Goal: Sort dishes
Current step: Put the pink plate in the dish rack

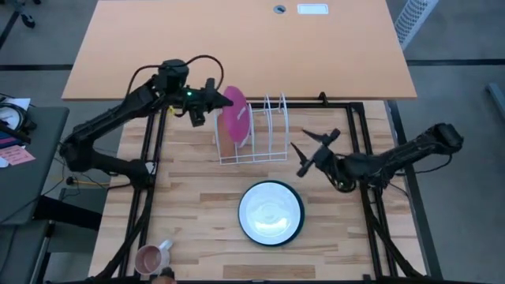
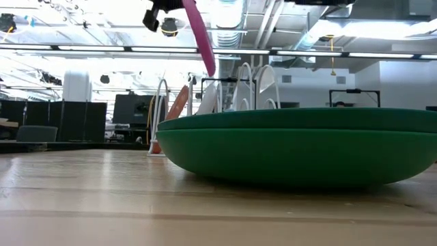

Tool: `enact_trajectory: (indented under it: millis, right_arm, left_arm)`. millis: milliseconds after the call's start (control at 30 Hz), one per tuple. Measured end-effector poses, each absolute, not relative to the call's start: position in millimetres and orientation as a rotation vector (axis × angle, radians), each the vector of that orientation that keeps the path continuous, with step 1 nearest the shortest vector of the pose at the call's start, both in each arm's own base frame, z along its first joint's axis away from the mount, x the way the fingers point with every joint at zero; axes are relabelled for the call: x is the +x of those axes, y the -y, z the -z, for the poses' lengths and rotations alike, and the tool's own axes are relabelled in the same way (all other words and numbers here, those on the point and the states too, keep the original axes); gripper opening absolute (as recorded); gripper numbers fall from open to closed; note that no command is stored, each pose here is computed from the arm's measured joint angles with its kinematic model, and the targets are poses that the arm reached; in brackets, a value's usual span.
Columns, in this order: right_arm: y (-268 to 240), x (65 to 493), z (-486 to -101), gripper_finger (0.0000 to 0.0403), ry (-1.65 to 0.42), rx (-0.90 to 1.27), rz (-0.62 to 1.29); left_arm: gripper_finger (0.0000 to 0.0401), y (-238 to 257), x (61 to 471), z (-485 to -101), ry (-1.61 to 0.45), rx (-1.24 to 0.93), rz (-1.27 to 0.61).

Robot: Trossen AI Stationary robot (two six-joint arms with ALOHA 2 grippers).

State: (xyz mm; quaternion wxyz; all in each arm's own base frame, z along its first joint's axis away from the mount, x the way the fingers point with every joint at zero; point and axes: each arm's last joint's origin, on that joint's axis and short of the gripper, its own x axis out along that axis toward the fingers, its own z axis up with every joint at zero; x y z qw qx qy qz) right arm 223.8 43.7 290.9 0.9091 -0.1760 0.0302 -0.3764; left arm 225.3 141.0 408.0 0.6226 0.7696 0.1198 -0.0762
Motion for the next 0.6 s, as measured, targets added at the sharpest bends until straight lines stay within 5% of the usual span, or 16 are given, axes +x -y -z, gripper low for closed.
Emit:
enact_trajectory:
  millis: [600]
  right_arm:
    - [2, 229, -294, 0.0255, -0.073, -0.404, 0.912]
  left_arm:
    - [0.0011, -153, 220, -402, -0.471, 1.807, 0.128]
